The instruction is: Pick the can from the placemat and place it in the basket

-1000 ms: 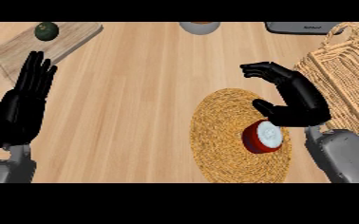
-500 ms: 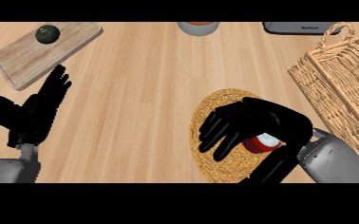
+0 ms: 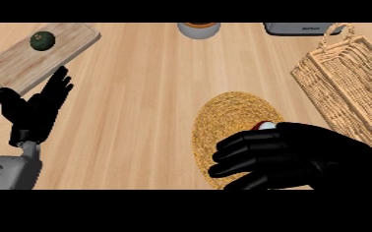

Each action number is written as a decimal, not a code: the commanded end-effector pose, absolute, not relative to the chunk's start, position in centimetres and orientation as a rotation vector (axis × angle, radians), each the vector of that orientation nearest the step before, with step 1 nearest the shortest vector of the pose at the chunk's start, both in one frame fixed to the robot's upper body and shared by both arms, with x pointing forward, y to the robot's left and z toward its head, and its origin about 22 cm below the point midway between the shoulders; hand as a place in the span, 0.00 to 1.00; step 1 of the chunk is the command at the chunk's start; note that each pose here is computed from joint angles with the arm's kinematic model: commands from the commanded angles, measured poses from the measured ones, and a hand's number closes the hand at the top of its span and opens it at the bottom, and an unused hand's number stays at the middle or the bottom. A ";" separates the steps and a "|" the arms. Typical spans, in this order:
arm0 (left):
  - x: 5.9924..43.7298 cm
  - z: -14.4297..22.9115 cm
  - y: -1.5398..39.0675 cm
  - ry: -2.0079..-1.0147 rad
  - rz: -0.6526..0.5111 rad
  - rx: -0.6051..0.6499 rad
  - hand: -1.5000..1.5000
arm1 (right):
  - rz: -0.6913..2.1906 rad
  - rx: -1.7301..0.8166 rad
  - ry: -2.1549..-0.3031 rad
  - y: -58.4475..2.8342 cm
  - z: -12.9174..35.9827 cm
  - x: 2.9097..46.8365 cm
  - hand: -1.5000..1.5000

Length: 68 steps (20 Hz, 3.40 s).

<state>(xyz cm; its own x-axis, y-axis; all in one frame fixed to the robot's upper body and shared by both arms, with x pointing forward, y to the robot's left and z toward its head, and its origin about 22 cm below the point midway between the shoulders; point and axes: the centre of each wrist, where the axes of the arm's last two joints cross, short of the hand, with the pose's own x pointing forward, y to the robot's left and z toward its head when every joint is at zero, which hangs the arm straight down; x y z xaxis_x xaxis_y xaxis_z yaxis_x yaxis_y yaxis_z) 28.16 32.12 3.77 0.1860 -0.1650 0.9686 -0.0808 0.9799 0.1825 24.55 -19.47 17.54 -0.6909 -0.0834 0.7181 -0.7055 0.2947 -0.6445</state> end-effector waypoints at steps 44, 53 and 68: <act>29.8 4.1 31.1 -1.388 -0.065 0.163 0.50 | 1.583 0.294 -1.693 -28.0 13.3 32.2 0.00; 29.3 4.4 31.8 -1.384 -0.086 0.185 0.50 | 1.679 0.225 -1.594 -26.7 10.6 33.3 0.00; 30.4 4.1 31.2 -1.379 -0.078 0.200 0.50 | 1.732 0.259 -1.568 -27.4 6.7 34.5 0.00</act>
